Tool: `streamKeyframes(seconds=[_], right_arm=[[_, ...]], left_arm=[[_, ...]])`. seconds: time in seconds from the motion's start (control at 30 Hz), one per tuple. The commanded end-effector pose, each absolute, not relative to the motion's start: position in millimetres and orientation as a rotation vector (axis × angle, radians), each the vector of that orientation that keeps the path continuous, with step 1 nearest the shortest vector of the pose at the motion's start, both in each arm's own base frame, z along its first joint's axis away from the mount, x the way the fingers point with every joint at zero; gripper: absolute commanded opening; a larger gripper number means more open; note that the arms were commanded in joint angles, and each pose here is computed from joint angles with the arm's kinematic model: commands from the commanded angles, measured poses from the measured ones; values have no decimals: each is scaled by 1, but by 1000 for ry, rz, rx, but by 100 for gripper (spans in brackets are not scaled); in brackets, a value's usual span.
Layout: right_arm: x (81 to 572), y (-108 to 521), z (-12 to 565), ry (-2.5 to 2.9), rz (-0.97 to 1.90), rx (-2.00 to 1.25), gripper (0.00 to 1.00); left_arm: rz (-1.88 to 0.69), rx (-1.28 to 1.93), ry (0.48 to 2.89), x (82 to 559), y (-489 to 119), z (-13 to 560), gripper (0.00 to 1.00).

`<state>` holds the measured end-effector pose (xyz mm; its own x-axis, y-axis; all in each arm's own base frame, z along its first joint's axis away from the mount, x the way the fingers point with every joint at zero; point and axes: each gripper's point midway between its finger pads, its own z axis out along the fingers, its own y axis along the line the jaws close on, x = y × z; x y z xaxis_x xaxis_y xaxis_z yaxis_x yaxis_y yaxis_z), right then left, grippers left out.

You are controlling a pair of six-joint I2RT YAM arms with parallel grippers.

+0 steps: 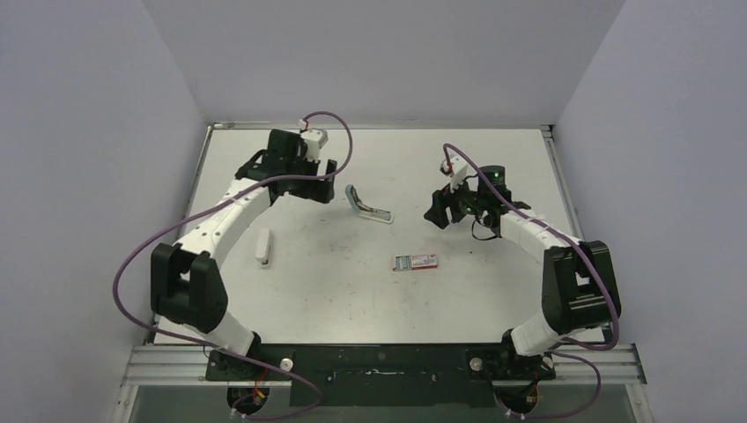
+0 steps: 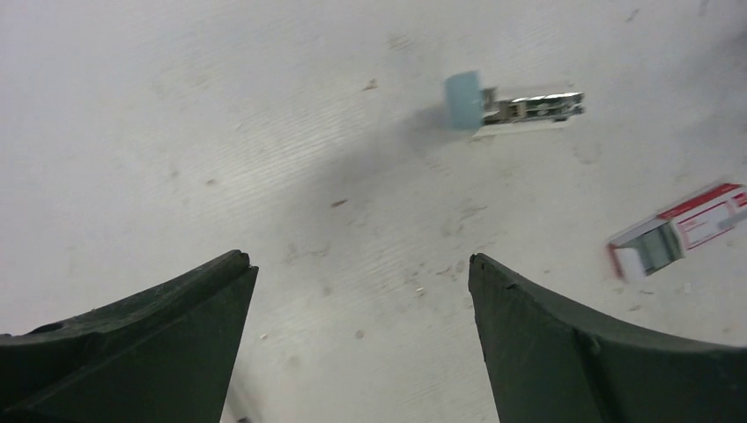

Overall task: Load the staples into the stapler
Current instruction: Place the stapler at the center of the board, then pick up the stapler from the center of the board.

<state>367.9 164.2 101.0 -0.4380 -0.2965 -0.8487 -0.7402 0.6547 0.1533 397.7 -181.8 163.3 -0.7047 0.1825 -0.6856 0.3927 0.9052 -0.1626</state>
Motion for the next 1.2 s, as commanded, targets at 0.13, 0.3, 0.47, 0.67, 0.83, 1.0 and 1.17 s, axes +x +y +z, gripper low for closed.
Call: streamKeyframes(seconds=[0.13, 0.3, 0.47, 0.67, 0.83, 1.0, 1.17], right_arm=[[375, 161, 123, 1934, 612, -826, 65], [374, 162, 125, 1924, 620, -829, 65], [373, 162, 128, 1919, 624, -826, 65], [372, 161, 129, 1919, 621, -823, 66], [373, 157, 132, 1921, 617, -812, 65], [363, 153, 132, 1940, 612, -853, 65], [348, 151, 130, 1936, 610, -921, 65]], left_arm=[[-5, 458, 2638, 323, -43, 120, 92], [20, 466, 2766, 285, -19, 92, 96], [69, 492, 2817, 271, -10, 70, 92], [38, 527, 2850, 280, -12, 52, 67], [-29, 633, 2822, 296, -23, 43, 36], [-151, 895, 2740, 292, -50, 49, 18], [-191, 1320, 2516, 269, -102, 58, 14]])
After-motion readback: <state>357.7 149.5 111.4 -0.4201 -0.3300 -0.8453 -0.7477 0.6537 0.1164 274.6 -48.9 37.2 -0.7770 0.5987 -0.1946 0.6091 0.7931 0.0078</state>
